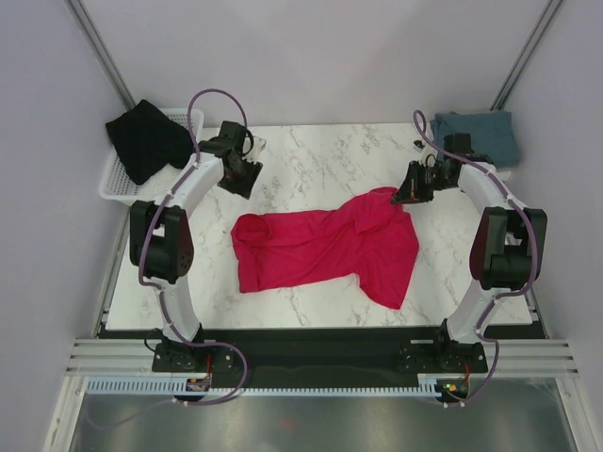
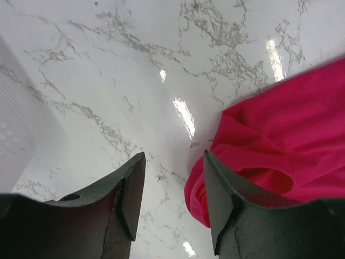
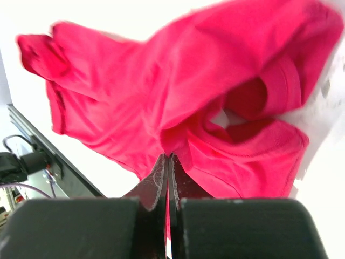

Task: Fold and stack the t-shirts
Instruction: Flatten the tshirt out

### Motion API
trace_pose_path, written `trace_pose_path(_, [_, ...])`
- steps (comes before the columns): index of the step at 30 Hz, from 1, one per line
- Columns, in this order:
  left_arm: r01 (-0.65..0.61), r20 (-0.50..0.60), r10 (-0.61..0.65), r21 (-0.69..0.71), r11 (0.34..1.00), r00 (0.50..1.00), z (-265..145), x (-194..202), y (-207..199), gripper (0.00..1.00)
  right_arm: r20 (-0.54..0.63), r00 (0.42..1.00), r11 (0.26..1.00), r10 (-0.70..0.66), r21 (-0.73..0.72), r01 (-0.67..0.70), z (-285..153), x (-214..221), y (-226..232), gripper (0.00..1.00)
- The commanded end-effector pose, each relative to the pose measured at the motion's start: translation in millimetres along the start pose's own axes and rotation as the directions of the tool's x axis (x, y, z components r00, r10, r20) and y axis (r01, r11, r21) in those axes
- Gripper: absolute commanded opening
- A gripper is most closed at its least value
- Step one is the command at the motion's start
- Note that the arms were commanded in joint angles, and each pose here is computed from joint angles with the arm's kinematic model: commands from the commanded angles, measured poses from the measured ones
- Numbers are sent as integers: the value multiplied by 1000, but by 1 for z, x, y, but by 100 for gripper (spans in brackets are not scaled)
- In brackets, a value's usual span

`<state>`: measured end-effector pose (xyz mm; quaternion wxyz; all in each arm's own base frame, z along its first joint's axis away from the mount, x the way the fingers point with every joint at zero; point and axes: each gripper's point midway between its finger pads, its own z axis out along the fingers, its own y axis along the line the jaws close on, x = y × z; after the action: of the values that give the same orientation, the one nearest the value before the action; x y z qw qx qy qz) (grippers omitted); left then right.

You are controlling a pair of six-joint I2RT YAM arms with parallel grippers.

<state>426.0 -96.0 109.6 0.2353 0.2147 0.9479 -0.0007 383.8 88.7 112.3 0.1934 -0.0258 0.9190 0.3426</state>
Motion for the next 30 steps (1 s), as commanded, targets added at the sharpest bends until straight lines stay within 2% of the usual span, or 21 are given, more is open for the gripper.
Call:
trace_pose_path(1, [-34, 22, 34, -4, 999, 999, 8, -19, -4, 55, 99, 994, 995, -52, -75, 60, -19, -33, 33, 0])
trace_pose_path(6, [-160, 16, 160, -7, 987, 987, -6, -14, -30, 54, 140, 989, 994, -47, -89, 59, -18, -50, 36, 0])
trace_pose_path(9, [-273, 24, 273, 14, 962, 962, -17, -10, -56, 54, 146, 988, 994, -40, -93, 54, -15, -55, 35, 0])
trace_pose_path(12, [-419, 5, 419, 30, 907, 908, -20, -1, -90, 55, 147, 989, 994, -25, -100, 40, -11, -58, 34, 0])
trace_pose_path(14, [-462, -18, 463, 37, 886, 886, -17, 8, -98, 55, 151, 988, 994, -23, -105, 39, -11, -61, 35, 0])
trace_pose_path(20, [-444, -97, 449, 68, 894, 888, -14, 29, -103, 55, 153, 988, 992, -32, -113, 50, -11, -63, 36, 0])
trace_pose_path(30, [-442, -159, 451, 93, 892, 878, -10, 59, -102, 54, 161, 986, 991, -36, -121, 56, -10, -65, 36, 0])
